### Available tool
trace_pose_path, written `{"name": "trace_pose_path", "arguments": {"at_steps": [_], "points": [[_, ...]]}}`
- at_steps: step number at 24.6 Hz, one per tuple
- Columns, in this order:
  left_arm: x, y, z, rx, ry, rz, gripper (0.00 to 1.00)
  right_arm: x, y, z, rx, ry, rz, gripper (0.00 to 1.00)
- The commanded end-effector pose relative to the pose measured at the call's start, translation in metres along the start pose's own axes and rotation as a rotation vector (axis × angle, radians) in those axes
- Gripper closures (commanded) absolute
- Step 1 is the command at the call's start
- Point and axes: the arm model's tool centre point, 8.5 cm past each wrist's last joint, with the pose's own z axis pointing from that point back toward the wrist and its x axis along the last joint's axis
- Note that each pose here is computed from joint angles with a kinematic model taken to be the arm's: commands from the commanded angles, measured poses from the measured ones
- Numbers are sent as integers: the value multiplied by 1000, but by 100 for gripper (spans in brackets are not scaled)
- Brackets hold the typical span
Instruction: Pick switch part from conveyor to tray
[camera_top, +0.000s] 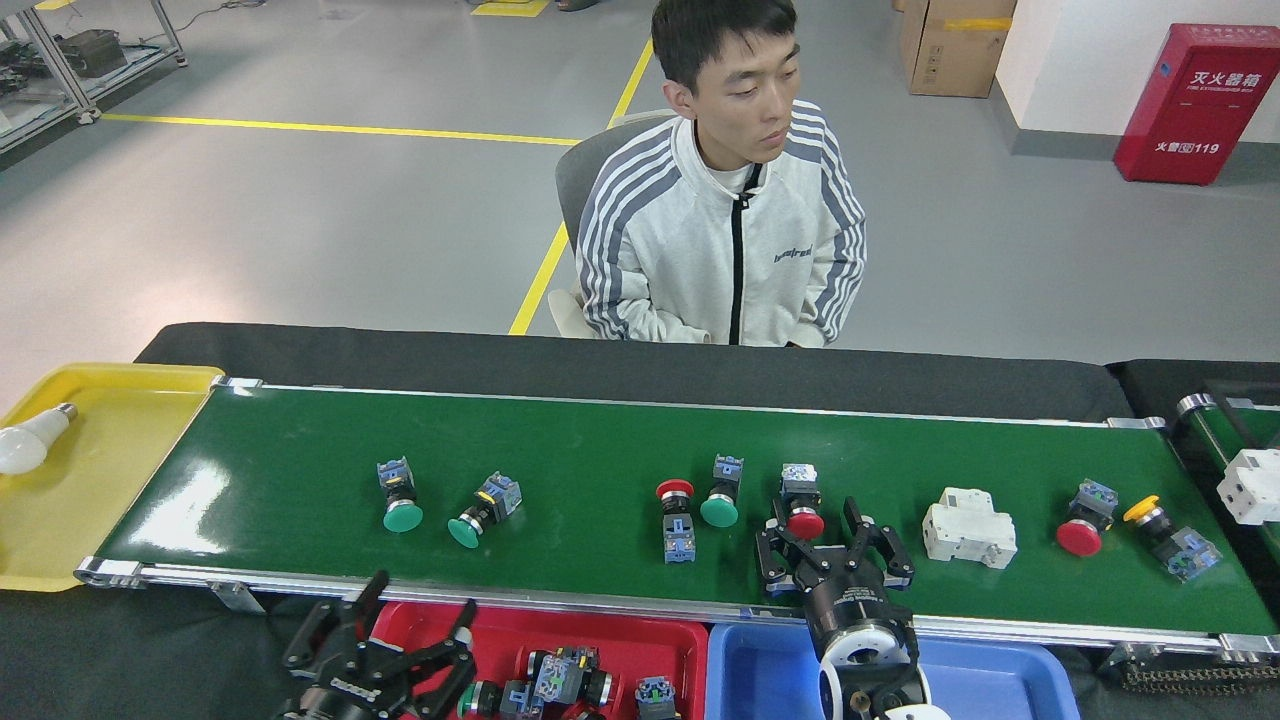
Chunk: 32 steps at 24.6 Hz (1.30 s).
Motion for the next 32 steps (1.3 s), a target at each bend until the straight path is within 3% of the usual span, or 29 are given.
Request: {"name": "trace_pose_path", "arguments": {"at_steps": [1,4,8,9,10,11,14,19,21,24,27,28,29,31,32], "points": [[-13,5,-1,14,30,1,0,7,-11,-2,-26,-29,10,92],[-16,4,-1,-17,29,45,0,33,-12,14,-49,-146,41,98],[-26,13,-21,1,35,38,0,79,-11,74,-108,-431,80,97],[-32,14,-30,-2,43,33,0,92,-10,92,-121,-534,98,86],[-37,17,-40,-1,52,29,0,102,-11,105,-138,-622,115,47],[-42,18,-49,-4,58,25,0,111,-11,115,-150,-691,118,0],[-53,16,-70,-31,74,13,0,129,-7,127,-146,-805,129,0],[-72,11,-94,-74,110,20,0,123,-9,123,-151,-774,105,0],[-83,12,-100,-74,140,12,0,95,-10,112,-150,-637,77,1],[-92,13,-108,-87,156,10,0,52,4,111,-162,-352,-11,1],[-96,14,-119,-93,176,27,4,7,9,117,-252,-74,-39,1],[-98,14,-122,-92,190,33,14,-8,11,118,-257,7,-36,1],[-99,12,-124,-93,203,36,32,-20,11,118,-255,65,-36,1],[-102,9,-127,-106,218,49,80,-39,14,118,-248,133,-29,1],[-103,5,-129,-118,225,60,86,-45,16,117,-241,155,-28,1]]}}
